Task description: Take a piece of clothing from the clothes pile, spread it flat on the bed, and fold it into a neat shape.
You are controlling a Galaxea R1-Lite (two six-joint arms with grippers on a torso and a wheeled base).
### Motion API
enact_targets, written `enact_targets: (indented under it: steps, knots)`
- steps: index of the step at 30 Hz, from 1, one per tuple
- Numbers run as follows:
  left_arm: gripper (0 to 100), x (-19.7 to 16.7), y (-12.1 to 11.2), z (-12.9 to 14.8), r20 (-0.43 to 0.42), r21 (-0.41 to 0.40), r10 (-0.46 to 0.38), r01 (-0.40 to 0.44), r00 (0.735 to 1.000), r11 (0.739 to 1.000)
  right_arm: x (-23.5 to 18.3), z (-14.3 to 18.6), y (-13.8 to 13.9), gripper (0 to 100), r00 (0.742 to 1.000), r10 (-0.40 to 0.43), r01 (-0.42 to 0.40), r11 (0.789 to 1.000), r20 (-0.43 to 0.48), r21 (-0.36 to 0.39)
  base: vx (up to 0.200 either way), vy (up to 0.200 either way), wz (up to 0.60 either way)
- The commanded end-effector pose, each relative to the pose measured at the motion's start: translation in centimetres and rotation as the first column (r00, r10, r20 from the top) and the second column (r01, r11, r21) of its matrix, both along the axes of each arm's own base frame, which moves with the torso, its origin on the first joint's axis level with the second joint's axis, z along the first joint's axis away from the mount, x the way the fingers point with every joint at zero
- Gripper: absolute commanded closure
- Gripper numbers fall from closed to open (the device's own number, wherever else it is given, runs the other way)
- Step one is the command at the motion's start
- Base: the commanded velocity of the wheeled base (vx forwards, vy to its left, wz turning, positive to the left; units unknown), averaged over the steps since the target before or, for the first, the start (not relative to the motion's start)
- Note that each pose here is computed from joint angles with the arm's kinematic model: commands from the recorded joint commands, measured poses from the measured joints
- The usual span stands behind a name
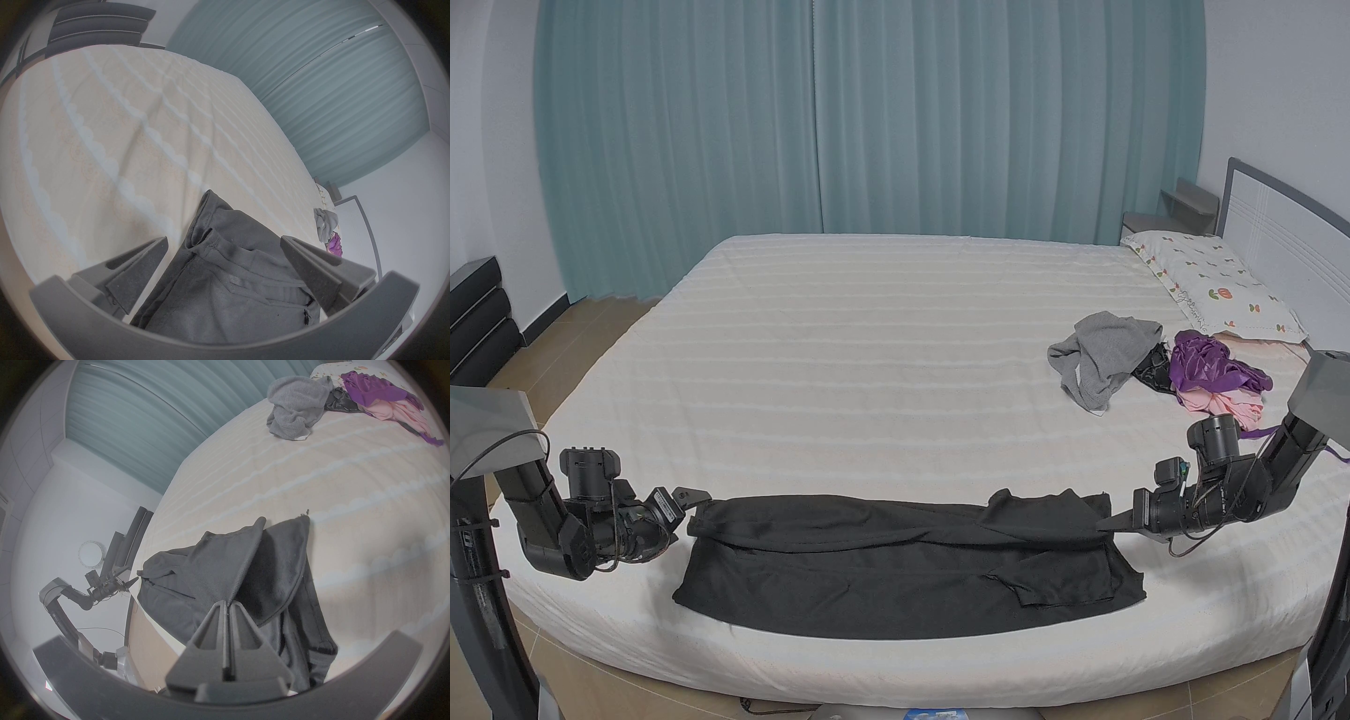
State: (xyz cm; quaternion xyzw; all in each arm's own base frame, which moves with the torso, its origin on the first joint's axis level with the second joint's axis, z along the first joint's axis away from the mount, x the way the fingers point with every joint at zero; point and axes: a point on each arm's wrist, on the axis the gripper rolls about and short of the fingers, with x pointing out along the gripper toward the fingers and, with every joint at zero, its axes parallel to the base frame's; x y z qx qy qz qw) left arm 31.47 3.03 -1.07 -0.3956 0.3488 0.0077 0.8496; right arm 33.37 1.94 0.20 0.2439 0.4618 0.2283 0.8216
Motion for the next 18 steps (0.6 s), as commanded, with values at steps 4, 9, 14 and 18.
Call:
enact_targets:
  steps: [4, 9, 14, 18]
  knots:
    - [0, 0.6, -1.6, -0.5, -0.006, 0.034, -0.012, 0.012, 1.0, 0.999, -1.0, -0.1, -0.4, 100, 1.0, 0.004, -0.004, 1.0, -0.013, -0.01, 0.0, 0.0, 0.0]
    - [0, 1.4, -2.2, -1.3, -0.013, 0.08, 0.017, -0.016, 1.0, 0.997, -1.0, -0.5, -0.4, 100, 1.0, 0.003, -0.003, 1.0, -0.021, -0.011, 0.0, 0.0, 0.0]
    - [100, 1.5, -2.4, -1.4, -0.014, 0.084, 0.016, -0.015, 1.0, 0.996, -0.9, -0.5, -0.4, 100, 1.0, 0.001, -0.002, 1.0, -0.02, -0.013, 0.0, 0.0, 0.0]
    - [100, 1.5, -2.3, -1.3, -0.013, 0.085, 0.022, -0.021, 1.0, 0.996, -0.8, -0.4, -0.4, 100, 1.0, -0.002, 0.002, 1.0, -0.017, -0.017, 0.0, 0.0, 0.0]
